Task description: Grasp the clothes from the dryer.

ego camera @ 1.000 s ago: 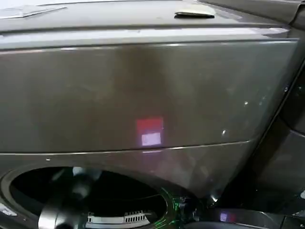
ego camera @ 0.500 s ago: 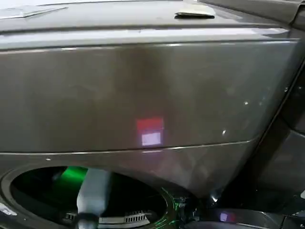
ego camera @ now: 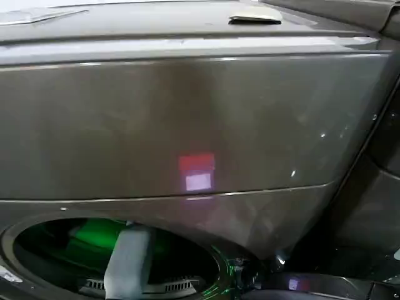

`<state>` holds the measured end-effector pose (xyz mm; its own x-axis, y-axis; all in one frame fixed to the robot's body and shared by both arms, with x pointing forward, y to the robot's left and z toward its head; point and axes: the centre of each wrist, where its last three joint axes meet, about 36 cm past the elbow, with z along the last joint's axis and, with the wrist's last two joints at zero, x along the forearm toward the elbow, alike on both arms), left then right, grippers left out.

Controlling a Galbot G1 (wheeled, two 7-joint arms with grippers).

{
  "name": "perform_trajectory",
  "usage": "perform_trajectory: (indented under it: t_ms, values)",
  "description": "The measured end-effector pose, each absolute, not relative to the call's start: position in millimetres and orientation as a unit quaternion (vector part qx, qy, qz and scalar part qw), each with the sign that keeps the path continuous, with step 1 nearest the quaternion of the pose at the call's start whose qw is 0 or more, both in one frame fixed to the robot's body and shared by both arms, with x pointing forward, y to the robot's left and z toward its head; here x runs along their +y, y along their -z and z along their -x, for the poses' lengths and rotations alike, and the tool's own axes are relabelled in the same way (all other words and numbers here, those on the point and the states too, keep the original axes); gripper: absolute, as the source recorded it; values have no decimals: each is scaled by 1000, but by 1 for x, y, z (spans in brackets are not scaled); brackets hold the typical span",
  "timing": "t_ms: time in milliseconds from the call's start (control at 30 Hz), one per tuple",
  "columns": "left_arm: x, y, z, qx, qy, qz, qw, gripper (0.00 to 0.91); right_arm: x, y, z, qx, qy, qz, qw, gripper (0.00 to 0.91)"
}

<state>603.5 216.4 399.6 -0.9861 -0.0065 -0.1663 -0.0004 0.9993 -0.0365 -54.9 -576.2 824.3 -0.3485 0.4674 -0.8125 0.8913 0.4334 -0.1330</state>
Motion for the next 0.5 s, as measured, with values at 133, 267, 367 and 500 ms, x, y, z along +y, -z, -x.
perform_trajectory:
  t_ms: [133, 267, 367, 500]
  values:
    - [217, -401, -601, 996, 22, 6, 89, 0, -576, -826, 55, 767, 296, -442, 360, 907]
    - [220, -403, -601, 995, 24, 8, 93, 0, -575, -826, 56, 767, 297, -440, 359, 907]
    - [223, -406, -601, 995, 25, 10, 96, 0, -575, -828, 57, 767, 299, -440, 359, 907]
    - [224, -408, -602, 995, 26, 10, 98, 0, -575, -828, 58, 767, 299, -440, 360, 907]
